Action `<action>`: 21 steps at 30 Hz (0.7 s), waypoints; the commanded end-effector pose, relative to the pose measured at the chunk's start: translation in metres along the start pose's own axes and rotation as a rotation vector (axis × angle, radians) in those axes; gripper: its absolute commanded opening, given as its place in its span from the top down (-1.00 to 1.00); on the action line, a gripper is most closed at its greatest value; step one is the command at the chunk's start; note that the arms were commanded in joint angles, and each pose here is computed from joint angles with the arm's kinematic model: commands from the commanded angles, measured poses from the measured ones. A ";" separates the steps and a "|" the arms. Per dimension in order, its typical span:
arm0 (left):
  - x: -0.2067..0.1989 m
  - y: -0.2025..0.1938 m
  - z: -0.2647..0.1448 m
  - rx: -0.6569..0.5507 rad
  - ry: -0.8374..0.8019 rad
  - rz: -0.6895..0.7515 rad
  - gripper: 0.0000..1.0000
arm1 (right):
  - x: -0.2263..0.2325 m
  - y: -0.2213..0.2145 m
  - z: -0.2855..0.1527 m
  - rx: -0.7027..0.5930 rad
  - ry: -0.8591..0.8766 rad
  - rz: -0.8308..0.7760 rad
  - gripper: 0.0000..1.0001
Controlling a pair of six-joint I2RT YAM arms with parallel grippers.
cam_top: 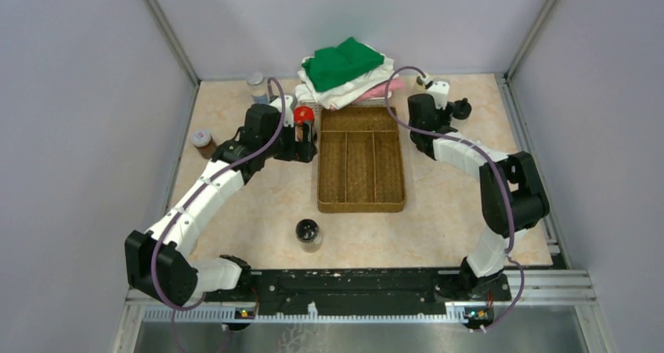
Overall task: Organize the condiment bottles
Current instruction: Pick up the bottle from the center of the board.
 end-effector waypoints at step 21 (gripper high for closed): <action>-0.004 0.007 -0.010 -0.043 -0.024 -0.004 -0.97 | 0.000 0.123 -0.050 -0.268 0.227 -0.006 1.00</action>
Point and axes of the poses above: each gripper's point midway between its finger pads, its own z axis out along the fingers, its own x axis along the line the jaws close on, y = z × x, the point moved 1 cm from there along -z, back along the fingers, and after that the axes turned 11 degrees about -z, right-handed, at the moved point
